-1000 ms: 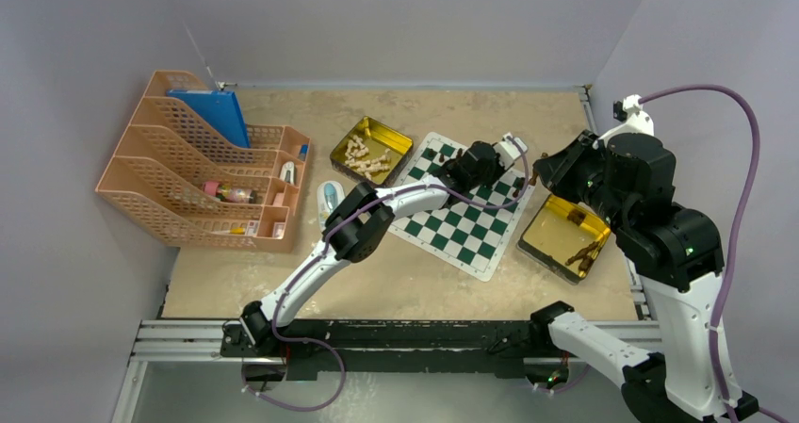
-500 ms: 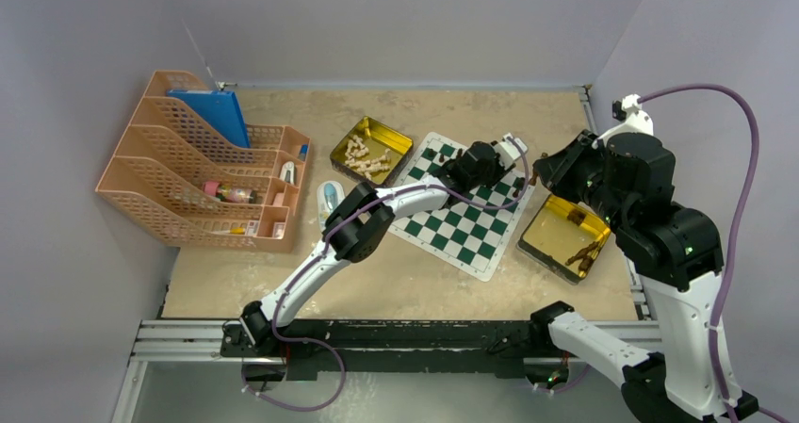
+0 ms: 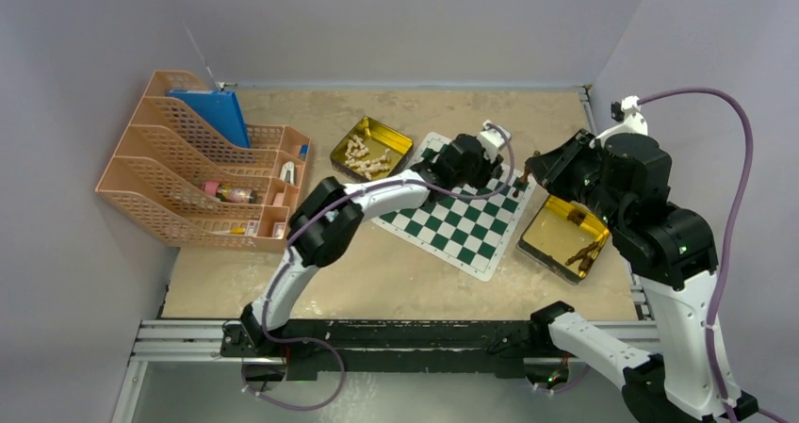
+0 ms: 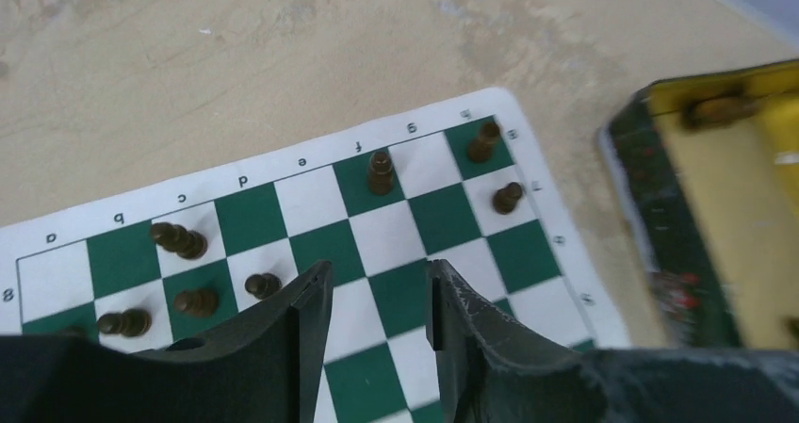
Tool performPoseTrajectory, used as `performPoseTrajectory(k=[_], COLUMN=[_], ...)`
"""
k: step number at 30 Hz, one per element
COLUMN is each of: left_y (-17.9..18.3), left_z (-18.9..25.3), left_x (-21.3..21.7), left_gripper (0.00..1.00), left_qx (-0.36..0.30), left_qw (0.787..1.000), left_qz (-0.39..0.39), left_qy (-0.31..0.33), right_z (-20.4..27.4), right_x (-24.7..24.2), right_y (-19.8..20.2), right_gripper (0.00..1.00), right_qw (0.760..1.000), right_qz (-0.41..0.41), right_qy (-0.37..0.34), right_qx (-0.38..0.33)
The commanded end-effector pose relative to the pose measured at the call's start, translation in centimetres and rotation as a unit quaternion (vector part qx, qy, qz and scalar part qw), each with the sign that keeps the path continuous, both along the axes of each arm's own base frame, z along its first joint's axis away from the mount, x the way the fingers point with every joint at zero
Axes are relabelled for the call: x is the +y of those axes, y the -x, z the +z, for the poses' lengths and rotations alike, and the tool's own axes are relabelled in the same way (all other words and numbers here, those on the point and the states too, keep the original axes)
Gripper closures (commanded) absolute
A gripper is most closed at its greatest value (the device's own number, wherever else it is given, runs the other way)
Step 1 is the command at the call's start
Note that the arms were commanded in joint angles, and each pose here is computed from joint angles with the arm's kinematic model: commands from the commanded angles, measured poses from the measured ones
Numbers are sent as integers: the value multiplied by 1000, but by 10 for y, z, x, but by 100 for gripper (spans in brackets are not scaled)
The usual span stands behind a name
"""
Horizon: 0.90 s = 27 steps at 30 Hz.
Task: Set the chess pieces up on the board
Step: Place the chess piece on the chessboard.
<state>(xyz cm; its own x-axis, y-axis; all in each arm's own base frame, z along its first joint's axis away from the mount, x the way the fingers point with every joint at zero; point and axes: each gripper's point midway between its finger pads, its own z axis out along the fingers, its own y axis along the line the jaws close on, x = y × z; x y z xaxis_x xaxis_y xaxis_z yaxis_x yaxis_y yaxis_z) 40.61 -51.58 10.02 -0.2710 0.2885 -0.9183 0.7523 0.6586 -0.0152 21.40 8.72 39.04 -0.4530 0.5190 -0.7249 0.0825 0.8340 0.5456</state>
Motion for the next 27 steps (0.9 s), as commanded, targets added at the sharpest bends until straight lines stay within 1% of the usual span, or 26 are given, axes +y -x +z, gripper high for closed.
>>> performPoseTrajectory(k=[1, 3, 6, 8, 10, 12, 15, 17, 20, 27], left_y=[18, 27, 45, 55, 74, 93, 119, 131, 146, 152], left_z=[107, 135, 179, 210, 239, 265, 293, 303, 313, 301], left_x=[21, 41, 77, 103, 122, 137, 153, 161, 166, 158], left_gripper=[59, 59, 59, 58, 55, 50, 43, 41, 39, 38], left_qx=[38, 81, 146, 164, 169, 163, 156, 160, 159, 195], left_qw=[992, 984, 963, 948, 938, 934, 930, 925, 921, 915], left_qz=[8, 6, -16, -29, -55, -80, -107, -114, -137, -166], left_qy=[117, 156, 228, 270, 296, 308, 317, 324, 329, 311], right_z=[16, 15, 13, 12, 11, 7, 4, 6, 10, 7], right_x=[9, 14, 29, 41, 56, 67, 78, 81, 86, 99], right_y=[-6, -8, -14, -22, -29, -36, -46, -51, -57, -63], right_gripper=[99, 99, 99, 99, 100, 100, 100, 100, 100, 99], right_qw=[997, 994, 987, 980, 971, 963, 956, 955, 954, 950], right_qz=[-11, -15, -3, 6, 23, 32, 45, 47, 54, 79], right_qy=[-67, -101, -155, -193, -233, -265, -289, -290, -292, -300], right_qx=[-37, -39, -43, -45, -44, -40, -37, -37, -38, -34])
